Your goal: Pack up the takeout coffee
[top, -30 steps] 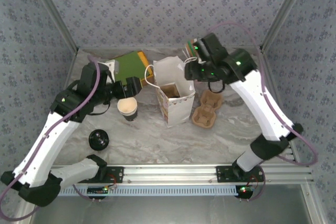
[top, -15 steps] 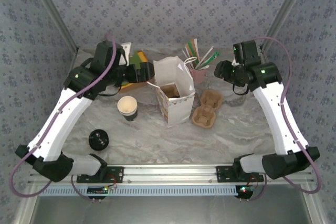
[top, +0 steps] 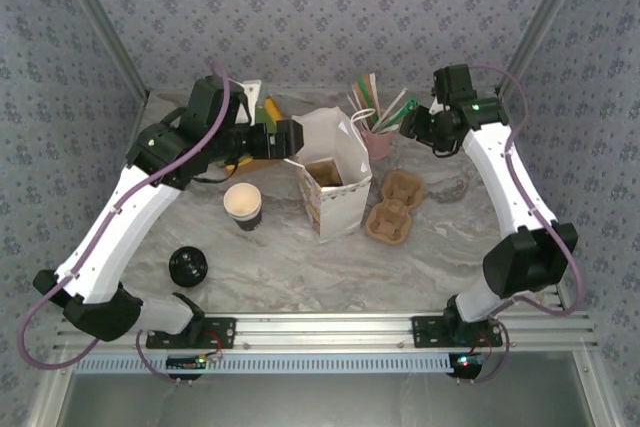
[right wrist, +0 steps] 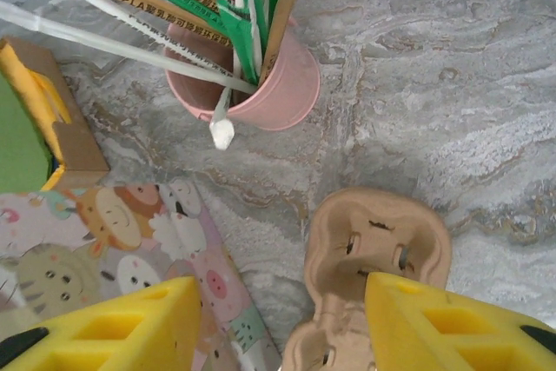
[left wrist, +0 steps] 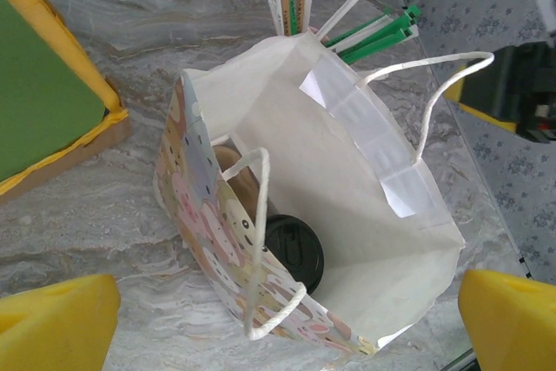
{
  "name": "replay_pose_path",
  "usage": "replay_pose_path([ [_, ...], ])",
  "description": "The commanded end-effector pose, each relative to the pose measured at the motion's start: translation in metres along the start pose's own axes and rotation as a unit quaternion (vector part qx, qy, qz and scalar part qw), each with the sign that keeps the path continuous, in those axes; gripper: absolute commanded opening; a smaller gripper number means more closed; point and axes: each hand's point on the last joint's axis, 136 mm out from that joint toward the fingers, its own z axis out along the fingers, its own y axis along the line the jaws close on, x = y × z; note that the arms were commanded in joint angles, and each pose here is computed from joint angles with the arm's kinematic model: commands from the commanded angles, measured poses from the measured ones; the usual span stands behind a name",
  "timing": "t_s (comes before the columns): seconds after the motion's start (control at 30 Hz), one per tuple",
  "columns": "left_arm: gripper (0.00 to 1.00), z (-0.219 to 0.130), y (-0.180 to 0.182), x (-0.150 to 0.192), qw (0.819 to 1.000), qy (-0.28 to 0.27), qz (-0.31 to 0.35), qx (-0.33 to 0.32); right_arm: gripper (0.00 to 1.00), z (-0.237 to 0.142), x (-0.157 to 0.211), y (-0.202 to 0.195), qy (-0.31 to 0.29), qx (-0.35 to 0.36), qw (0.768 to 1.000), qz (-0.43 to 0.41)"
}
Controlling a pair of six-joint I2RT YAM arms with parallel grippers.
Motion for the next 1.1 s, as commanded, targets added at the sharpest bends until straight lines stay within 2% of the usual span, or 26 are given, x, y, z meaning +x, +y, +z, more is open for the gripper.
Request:
replay_pose_path([
  [0.0, 0.99, -0.009, -0.003, -0.004, 1.0, -0.009, 0.011, -0.001, 0.53, 0.0, -0.02, 0.004, -0.023, -0.002, 1.0, -0.018],
  [0.27, 1.0, -0.004, -0.001, -0.004, 1.0, -0.008, 0.012, -0.01, 0.48, 0.026, -0.03, 0.006, -0.006, -0.005, 1.0, -0.018],
  [0.47, 1.0, -0.002, 0.001, -0.006, 1.0, -0.01, 0.013, -0.017, 0.45, 0.043, -0.037, 0.026, 0.006, -0.034, 0.999, -0.019],
  [0.9, 1.0, -0.005, 0.008, -0.003, 0.999, -0.011, 0.008, -0.032, 0.44, 0.08, -0.016, 0.029, 0.058, -0.026, 0.998, -0.02],
  [1.07, 1.0, -0.007, 0.009, -0.003, 0.999, -0.014, 0.009, -0.033, 0.39, 0.086, -0.017, 0.031, 0.06, -0.027, 0.998, -0.022],
])
